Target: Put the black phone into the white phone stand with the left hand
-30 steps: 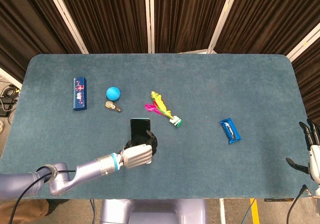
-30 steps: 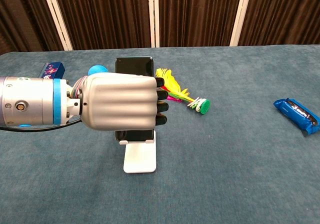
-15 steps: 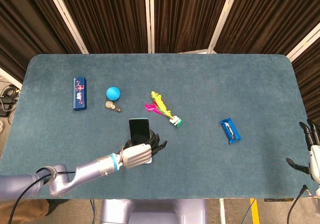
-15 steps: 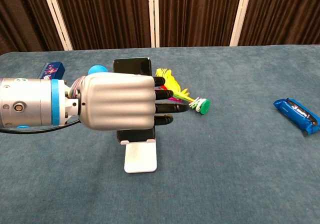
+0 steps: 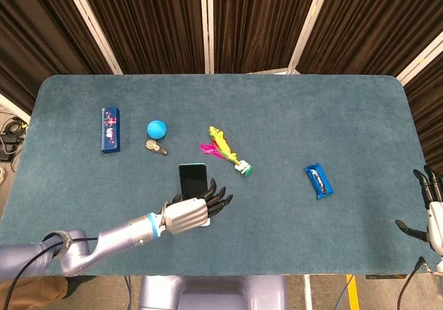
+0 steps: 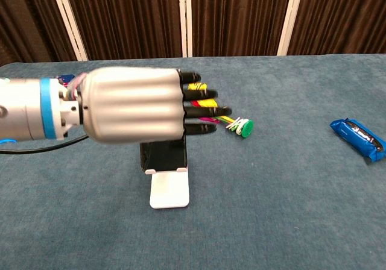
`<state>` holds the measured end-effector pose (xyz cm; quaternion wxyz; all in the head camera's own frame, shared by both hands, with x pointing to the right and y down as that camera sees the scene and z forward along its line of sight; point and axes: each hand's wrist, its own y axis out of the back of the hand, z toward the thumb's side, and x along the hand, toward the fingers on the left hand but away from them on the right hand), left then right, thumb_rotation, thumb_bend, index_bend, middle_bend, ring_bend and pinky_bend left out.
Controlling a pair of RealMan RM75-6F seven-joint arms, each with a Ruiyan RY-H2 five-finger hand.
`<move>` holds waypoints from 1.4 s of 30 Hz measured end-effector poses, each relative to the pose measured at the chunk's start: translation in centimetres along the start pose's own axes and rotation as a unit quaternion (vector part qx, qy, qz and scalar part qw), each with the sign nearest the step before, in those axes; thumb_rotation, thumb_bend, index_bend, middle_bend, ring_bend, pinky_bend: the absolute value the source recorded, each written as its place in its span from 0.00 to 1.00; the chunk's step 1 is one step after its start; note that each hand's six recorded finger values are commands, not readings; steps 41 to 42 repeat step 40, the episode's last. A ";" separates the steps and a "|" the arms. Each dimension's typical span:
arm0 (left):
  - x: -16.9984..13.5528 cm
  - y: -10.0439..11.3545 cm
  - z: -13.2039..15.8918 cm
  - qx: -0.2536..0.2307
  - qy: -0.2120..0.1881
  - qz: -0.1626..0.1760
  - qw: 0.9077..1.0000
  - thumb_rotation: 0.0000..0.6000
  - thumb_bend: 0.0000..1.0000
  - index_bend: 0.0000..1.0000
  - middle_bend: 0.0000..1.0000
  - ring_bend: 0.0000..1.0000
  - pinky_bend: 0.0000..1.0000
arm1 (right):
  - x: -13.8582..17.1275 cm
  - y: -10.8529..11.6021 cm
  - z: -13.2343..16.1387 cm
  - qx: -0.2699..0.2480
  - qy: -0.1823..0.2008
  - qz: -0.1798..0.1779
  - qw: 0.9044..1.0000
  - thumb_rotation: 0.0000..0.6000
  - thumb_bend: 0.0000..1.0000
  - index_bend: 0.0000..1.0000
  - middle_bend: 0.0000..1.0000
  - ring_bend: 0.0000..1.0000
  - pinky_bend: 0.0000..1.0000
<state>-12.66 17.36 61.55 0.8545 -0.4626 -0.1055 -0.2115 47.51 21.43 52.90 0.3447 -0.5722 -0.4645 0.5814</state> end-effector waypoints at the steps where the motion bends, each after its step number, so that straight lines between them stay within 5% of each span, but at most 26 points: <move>1: -0.2 0.5 -0.6 -0.015 0.015 0.007 1.000 1.00 0.00 0.11 0.00 0.07 0.20 | 0.0 0.0 0.0 0.000 0.000 0.000 1.000 1.00 0.00 0.00 0.00 0.00 0.00; 5: -1.4 2.0 -4.1 -0.090 0.088 0.032 0.992 1.00 0.00 0.09 0.00 0.04 0.16 | 0.0 0.1 0.0 -0.002 0.000 0.000 1.000 1.00 0.00 0.00 0.00 0.00 0.00; 9: -3.7 1.9 -8.5 -0.171 0.176 0.040 0.969 1.00 0.00 0.07 0.00 0.03 0.15 | 0.1 0.1 0.1 -0.001 0.003 0.000 1.000 1.00 0.00 0.00 0.00 0.00 0.00; 20: -10.8 -4.2 -12.5 -0.306 0.309 -0.029 0.900 1.00 0.00 0.01 0.00 0.00 0.01 | 0.2 0.0 0.4 0.001 0.005 0.000 1.000 1.00 0.00 0.00 0.00 0.00 0.00; 24: -14.4 -6.7 -11.8 -0.369 0.353 -0.052 0.858 1.00 0.00 0.00 0.00 0.00 0.00 | 0.2 0.0 0.6 0.004 0.007 0.000 1.000 1.00 0.00 0.00 0.00 0.00 0.00; 28: -20.0 -8.8 -9.3 -0.427 0.412 -0.079 0.801 1.00 0.00 0.00 0.00 0.00 0.00 | 0.2 -0.1 0.8 0.010 0.009 -0.002 1.000 1.00 0.00 0.00 0.00 0.00 0.00; 34: -27.5 -9.1 -4.2 -0.453 0.481 -0.130 0.739 1.00 0.00 0.00 0.00 0.00 0.00 | 0.3 -0.1 1.2 0.016 0.016 -0.013 1.000 1.00 0.00 0.00 0.00 0.00 0.00; 38: -29.7 -8.5 -2.1 -0.463 0.498 -0.146 0.718 1.00 0.00 0.00 0.00 0.00 0.00 | 0.4 -0.1 1.3 0.016 0.019 -0.013 1.000 1.00 0.00 0.00 0.00 0.00 0.00; 42: -30.1 -8.4 -1.6 -0.468 0.502 -0.145 0.713 1.00 0.00 0.00 0.00 0.00 0.00 | 0.5 -0.1 1.3 0.016 0.019 -0.012 1.000 1.00 0.00 0.00 0.00 0.00 0.00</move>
